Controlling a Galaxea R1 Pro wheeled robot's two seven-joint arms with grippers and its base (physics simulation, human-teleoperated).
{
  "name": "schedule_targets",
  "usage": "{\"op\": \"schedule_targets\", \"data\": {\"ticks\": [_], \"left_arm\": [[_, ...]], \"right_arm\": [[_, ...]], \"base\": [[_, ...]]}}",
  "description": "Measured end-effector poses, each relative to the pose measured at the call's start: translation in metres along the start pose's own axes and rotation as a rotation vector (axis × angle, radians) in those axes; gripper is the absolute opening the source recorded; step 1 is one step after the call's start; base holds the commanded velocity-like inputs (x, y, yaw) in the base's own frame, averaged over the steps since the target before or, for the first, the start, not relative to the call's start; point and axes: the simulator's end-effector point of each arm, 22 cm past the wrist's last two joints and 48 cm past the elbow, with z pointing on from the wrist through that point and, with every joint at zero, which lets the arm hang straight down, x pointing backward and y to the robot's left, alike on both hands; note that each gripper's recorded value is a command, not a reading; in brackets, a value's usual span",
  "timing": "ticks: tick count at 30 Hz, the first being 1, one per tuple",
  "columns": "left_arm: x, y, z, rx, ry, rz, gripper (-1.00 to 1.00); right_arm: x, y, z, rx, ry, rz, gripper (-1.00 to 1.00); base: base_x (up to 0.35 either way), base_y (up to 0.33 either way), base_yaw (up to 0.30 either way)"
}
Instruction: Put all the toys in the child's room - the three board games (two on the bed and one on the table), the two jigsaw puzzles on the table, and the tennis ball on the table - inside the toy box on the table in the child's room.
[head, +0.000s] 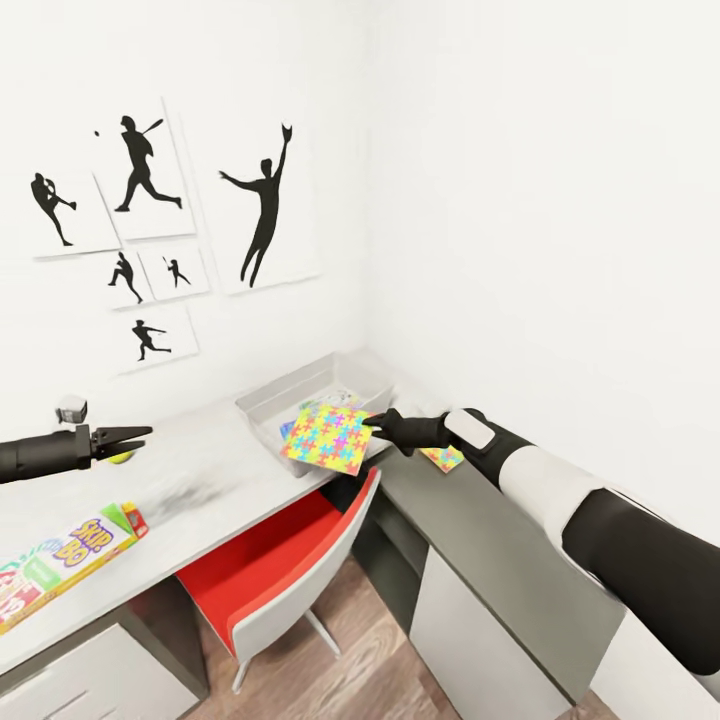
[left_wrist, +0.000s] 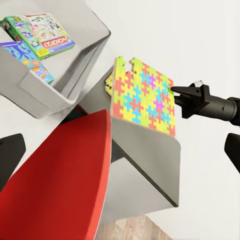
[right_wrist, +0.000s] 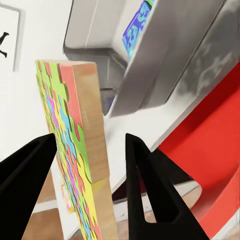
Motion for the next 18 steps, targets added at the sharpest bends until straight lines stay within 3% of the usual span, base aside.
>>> {"op": "schedule_targets", "data": {"ticks": [3,10,18], "left_arm": [[-0.001,-0.002,0.001,0.003,-0.001,0.005,1.0],[-0.01,-0.015,-0.002,0.001,-0.011,0.066,1.0],[-0.012,-0.017,-0.002,0.0,-0.015,0.074,1.0]], "right_arm": [[-0.001,0.0,0.0,0.001,-0.002,0.0,-1.0],[-0.001,0.0,0.0,-0.002,-0.001,0.001,-1.0],[-0.001,0.001,0.0,-0.003,-0.004,0.001,-1.0]], "base": [[0.161,-0.227,0.028],[0.06,-0.07,0.004],[0.004,-0.004,0.0]]}}
